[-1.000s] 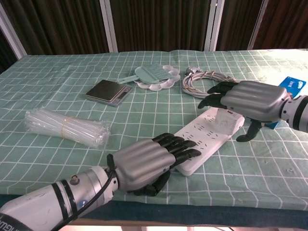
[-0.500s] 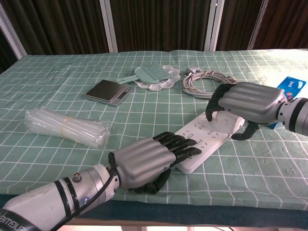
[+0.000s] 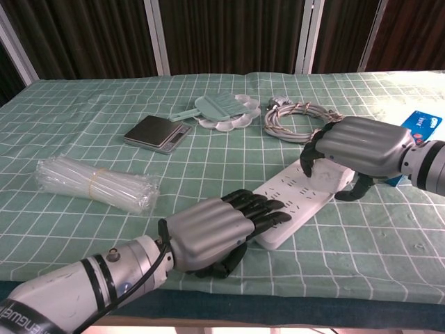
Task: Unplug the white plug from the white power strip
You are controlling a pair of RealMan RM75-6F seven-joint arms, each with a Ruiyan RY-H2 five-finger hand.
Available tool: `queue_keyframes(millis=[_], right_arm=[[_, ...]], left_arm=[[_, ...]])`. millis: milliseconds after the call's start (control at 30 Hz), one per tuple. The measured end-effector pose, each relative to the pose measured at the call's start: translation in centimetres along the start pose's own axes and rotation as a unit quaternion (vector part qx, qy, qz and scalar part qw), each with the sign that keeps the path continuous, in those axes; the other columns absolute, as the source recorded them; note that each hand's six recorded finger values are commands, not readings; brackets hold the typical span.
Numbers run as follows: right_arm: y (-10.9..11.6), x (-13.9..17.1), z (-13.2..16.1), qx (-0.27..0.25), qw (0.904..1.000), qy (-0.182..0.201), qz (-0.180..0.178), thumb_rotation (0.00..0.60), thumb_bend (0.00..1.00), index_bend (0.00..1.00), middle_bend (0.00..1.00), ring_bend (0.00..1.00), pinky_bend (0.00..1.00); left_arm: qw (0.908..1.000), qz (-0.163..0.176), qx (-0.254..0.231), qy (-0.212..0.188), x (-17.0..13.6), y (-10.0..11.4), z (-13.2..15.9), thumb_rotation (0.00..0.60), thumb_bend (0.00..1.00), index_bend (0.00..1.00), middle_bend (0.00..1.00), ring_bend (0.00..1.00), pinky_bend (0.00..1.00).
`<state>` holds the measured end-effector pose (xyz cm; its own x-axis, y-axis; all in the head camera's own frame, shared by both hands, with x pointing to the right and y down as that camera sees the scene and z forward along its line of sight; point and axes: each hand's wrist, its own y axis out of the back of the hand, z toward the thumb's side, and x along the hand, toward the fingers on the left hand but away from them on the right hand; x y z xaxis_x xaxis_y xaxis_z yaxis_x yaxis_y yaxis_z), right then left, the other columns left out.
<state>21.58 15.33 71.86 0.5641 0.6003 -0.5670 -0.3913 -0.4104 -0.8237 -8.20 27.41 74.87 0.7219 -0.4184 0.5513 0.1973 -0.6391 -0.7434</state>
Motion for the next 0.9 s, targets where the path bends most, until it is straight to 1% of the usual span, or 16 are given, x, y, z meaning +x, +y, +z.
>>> queue_keyframes(millis=[200, 433, 700, 900], right_arm=[[-0.01, -0.01, -0.04, -0.001, 1.0000, -0.003, -0.003, 0.600, 0.43, 0.61, 0.49, 0.39, 0.43], [0.07, -0.10, 0.20, -0.005, 1.0000, -0.004, -0.004, 0.600, 0.48, 0.70, 0.57, 0.46, 0.47], [0.64, 0.02, 0.35, -0.010, 0.9998, -0.006, -0.014, 0.600, 0.50, 0.80, 0.64, 0.53, 0.51], [0.72, 0.07, 0.27, -0.015, 0.9997, -0.010, -0.014, 0.600, 0.50, 0.83, 0.66, 0.55, 0.52]], left_arm=[[1.0000, -0.002, -0.001, 0.000, 0.04, -0.15, -0.06, 0.600, 0.83, 0.00, 0.00, 0.00, 0.06], [1.0000, -0.001, -0.001, -0.002, 0.00, -0.27, 0.07, 0.600, 0.83, 0.00, 0.00, 0.00, 0.06], [1.0000, -0.001, 0.004, -0.001, -0.08, -0.34, 0.02, 0.600, 0.83, 0.00, 0.00, 0.00, 0.06], [1.0000, -0.001, 0.005, 0.001, -0.13, -0.41, -0.07, 0.600, 0.83, 0.00, 0.00, 0.00, 0.06]])
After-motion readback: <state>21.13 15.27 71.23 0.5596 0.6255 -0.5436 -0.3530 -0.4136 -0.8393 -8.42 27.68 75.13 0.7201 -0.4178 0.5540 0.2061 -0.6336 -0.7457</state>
